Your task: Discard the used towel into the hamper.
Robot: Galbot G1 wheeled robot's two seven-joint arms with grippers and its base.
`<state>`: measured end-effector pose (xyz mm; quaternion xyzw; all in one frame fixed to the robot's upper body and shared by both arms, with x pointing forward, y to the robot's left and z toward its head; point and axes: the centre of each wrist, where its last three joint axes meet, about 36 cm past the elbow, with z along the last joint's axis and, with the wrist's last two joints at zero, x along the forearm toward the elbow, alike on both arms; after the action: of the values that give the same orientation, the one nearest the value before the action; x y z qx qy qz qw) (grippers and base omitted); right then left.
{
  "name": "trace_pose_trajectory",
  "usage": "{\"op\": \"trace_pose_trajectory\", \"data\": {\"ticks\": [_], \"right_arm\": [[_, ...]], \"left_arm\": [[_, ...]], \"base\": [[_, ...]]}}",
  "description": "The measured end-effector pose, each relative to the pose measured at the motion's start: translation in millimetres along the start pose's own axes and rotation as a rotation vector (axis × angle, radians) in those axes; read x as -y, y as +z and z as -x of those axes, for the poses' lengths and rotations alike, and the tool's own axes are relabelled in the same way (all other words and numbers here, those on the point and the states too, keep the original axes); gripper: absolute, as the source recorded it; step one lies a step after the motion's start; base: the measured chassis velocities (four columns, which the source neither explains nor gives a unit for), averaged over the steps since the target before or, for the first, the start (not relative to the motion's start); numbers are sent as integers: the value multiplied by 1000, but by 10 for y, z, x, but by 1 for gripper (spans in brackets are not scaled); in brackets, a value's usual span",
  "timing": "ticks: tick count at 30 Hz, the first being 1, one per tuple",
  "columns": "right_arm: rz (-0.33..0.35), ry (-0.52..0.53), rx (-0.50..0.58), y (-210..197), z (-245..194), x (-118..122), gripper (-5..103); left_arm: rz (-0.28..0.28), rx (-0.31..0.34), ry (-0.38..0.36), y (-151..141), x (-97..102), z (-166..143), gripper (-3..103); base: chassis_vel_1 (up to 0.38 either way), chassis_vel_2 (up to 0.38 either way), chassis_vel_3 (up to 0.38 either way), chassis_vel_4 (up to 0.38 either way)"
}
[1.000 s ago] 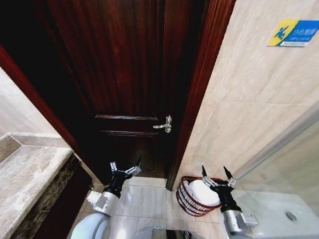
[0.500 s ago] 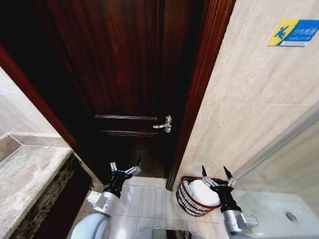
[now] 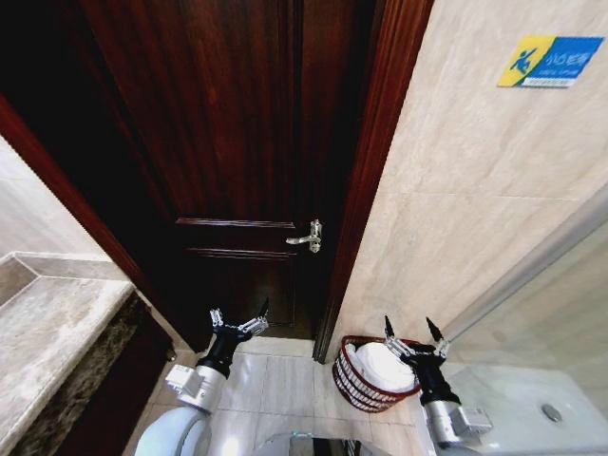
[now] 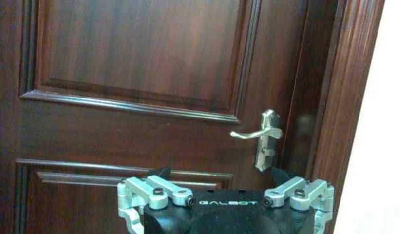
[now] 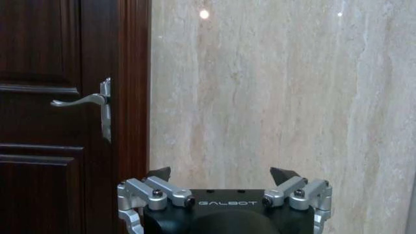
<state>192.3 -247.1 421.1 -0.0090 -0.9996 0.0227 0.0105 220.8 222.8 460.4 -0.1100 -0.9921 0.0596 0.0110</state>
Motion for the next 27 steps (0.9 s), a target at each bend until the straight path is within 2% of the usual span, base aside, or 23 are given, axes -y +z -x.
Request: {"op": "trace_pose_trajectory", "data": {"ticks": [27], "right_arm": [[0,0,0,0,0,0,100]], "left_arm": [[0,0,0,0,0,0,100]], "base": [[0,0,0,0]]}}
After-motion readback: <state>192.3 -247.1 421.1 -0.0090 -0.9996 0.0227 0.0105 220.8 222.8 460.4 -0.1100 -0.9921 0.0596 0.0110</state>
